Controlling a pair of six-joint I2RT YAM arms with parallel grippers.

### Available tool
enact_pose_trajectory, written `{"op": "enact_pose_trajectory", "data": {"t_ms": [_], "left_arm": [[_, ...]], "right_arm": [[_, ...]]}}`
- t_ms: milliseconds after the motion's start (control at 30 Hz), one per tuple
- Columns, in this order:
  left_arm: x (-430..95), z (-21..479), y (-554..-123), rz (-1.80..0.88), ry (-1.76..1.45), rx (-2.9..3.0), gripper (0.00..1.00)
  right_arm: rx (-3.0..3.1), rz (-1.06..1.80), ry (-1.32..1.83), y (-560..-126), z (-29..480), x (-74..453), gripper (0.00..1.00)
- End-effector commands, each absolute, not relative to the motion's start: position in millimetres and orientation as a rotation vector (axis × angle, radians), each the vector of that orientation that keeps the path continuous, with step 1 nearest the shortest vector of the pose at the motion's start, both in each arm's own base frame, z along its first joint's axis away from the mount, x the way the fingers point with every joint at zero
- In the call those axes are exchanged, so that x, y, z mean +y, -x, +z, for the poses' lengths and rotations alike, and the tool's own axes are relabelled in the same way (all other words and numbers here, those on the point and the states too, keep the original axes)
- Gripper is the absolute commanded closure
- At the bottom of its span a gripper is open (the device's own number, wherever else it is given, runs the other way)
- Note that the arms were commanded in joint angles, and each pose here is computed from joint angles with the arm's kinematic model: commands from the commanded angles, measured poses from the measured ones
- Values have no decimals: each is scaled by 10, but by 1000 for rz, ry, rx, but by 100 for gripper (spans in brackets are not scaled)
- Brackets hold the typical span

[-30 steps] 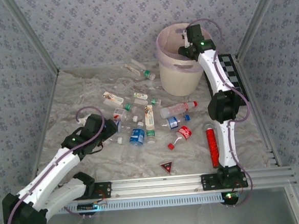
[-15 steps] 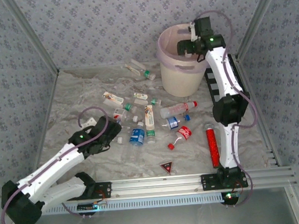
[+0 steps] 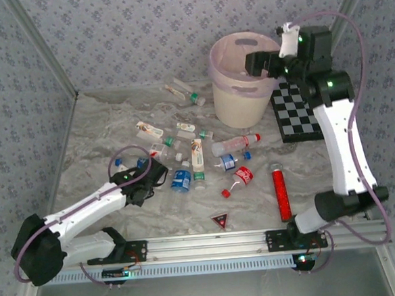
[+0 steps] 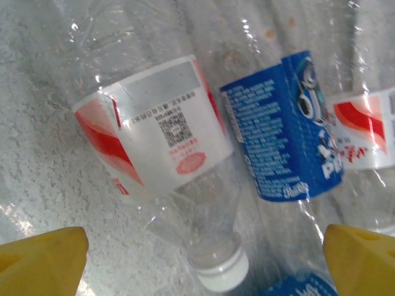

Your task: Put the plastic bottles in the bin

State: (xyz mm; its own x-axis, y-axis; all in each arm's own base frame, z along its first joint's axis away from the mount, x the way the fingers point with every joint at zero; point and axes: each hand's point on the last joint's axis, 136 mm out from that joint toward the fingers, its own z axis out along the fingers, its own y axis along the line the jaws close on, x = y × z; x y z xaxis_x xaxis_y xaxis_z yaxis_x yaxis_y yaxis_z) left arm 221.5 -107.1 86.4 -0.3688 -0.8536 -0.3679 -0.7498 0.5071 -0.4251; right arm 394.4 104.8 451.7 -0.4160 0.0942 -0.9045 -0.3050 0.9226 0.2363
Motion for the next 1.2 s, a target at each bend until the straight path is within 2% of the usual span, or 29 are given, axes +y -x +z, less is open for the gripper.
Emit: {"op": "enact_pose_trajectory", "data": {"t_ms": [0, 200, 500, 667, 800, 1000, 1067, 1100, 1167], "left_arm": [[-1015, 747, -2267, -261, 1403, 2090, 6], [-925, 611, -2345, -226, 1425, 2060, 13], [-843, 374, -2348, -179, 1436, 2094, 33], [-802, 411, -2307, -173, 1416, 2103, 44], [-755, 685, -2289, -144, 1314, 2120, 49], [-694, 1427, -2345, -157, 1064, 2048, 55], [-804, 1660, -2448, -218, 934, 2038, 59], [-930, 1792, -2539, -273, 841, 2035, 65], [-1345, 2024, -2707, -402, 541, 2068, 69]], "right_arm": [[1938, 611, 200, -3766, 4426, 1270, 0], [1968, 668, 251, -3417, 4256, 1319, 0], [1834, 722, 302, -3041, 4199, 1364, 0], [1858, 724, 302, -2971, 4118, 1358, 0], [1874, 729, 309, -2951, 4066, 1394, 0], [1887, 763, 357, -3018, 4023, 1573, 0], [1904, 785, 367, -3040, 3978, 1669, 1], [1912, 796, 379, -3048, 3944, 1728, 1], [1919, 835, 387, -3081, 3895, 1837, 1]]}}
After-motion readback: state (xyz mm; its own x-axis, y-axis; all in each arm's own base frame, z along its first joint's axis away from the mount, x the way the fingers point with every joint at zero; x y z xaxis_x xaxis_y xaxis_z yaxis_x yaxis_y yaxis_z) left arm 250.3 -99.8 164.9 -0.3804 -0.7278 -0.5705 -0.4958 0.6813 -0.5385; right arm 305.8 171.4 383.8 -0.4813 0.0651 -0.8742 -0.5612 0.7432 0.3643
